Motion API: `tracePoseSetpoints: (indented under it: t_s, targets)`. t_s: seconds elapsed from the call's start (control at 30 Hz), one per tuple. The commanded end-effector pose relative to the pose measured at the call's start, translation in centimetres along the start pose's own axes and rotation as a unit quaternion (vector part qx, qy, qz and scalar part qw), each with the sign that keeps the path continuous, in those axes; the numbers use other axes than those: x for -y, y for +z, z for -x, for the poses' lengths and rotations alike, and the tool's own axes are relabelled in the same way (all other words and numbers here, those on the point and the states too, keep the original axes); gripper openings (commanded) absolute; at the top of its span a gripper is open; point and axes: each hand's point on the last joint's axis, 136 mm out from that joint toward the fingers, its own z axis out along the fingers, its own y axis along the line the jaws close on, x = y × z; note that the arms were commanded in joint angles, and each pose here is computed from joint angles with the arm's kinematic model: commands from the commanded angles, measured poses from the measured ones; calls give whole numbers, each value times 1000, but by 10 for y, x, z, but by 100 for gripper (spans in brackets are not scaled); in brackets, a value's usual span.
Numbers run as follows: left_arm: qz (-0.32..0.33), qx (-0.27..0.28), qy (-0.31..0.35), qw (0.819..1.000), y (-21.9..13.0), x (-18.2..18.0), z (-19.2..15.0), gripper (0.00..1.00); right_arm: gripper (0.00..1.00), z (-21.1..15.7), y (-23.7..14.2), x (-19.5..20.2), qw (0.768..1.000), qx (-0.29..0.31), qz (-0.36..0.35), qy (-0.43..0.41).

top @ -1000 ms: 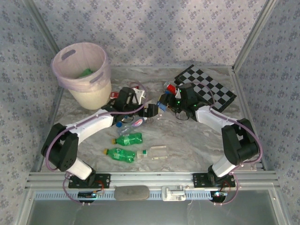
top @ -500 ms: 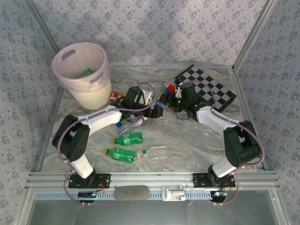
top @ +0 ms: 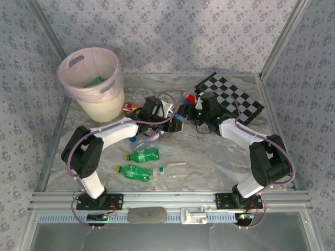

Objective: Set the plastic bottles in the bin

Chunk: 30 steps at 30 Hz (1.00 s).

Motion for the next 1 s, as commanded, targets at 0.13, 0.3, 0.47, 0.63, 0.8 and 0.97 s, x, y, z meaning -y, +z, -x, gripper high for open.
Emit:
tracePoseSetpoints:
  t_s: [0.13, 0.3, 0.47, 0.63, 0.8, 0.97]
  targets:
    - [35, 18, -5, 999, -4, -11, 10, 48, 68, 12, -7, -20, 999, 14, 29, -13]
    - [71, 34, -34, 996, -16, -34, 12, 46, 76, 29, -19, -14, 999, 34, 29, -2]
    - [99, 61, -51, 992, -40, -53, 19, 46, 78, 45, -35, -5, 998, 65, 20, 5]
    - [134, 94, -17, 986, -77, -54, 41, 46, 81, 49, -44, 10, 997, 81, 1, 12]
    - [173, 143, 43, 974, -126, -40, 77, 46, 96, 43, -40, 18, 997, 78, -10, 19]
    - [218, 202, 80, 951, -184, -30, 111, 47, 99, 35, -31, 20, 997, 70, -13, 21]
